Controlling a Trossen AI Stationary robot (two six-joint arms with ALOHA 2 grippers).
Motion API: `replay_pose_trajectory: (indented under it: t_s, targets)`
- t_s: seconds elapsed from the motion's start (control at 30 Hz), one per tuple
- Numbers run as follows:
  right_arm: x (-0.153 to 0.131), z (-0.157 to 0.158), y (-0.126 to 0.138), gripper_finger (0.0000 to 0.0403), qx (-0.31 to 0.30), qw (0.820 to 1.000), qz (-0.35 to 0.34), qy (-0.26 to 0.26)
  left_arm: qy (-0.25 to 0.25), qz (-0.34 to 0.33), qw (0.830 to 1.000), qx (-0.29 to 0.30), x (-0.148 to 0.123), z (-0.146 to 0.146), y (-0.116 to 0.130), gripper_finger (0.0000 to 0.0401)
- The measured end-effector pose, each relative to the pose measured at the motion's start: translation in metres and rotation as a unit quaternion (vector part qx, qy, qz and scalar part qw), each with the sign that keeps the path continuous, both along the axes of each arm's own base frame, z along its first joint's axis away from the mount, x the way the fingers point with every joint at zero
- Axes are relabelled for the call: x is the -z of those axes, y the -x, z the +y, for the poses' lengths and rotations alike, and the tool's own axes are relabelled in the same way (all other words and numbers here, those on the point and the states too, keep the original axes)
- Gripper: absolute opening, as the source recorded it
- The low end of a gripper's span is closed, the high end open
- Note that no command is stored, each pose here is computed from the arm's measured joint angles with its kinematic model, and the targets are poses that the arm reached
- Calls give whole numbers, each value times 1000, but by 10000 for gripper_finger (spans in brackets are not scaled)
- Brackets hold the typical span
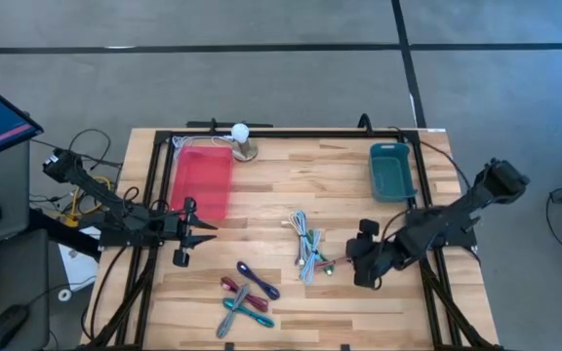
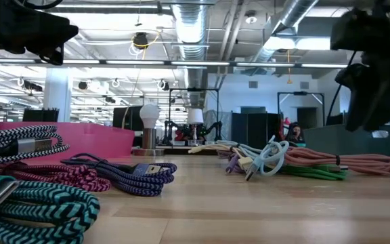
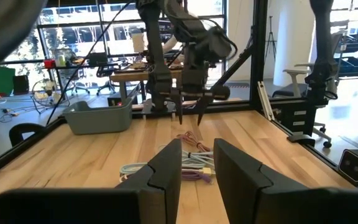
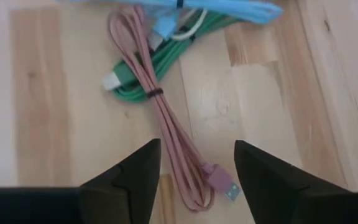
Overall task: Pick & Place USB Port
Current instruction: Put the pink charger cable into the blue bin
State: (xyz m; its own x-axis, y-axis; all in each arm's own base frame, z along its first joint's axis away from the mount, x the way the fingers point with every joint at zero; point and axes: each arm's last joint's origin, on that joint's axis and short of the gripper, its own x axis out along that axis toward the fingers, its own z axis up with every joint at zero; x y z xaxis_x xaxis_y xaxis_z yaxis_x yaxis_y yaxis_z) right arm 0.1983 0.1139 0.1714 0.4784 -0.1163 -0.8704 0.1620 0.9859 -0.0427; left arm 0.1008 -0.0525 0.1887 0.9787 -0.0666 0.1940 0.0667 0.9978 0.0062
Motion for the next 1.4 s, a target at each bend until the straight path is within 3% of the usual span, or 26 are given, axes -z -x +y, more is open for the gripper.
replay_pose_trajectory:
  t_s: [0.57,0.73,0.9,1.13,1.4]
  targets:
    - [37,9,-11,145,7,998,60,3,0,0,1000,0,0,0,0,94]
    - [38,10,-12,95,6,998,56,3,-1,1,1000,0,0,0,0,94]
    - [31,9,-11,13,5,999,46,-8,-4,6,1000,0,1,-1,-1,94]
    - [12,7,-10,7,12,1000,-6,-16,-8,11,1000,0,2,-1,-2,94]
    - [-28,-13,11,4,61,993,-91,45,-7,11,1000,0,2,-1,-2,94]
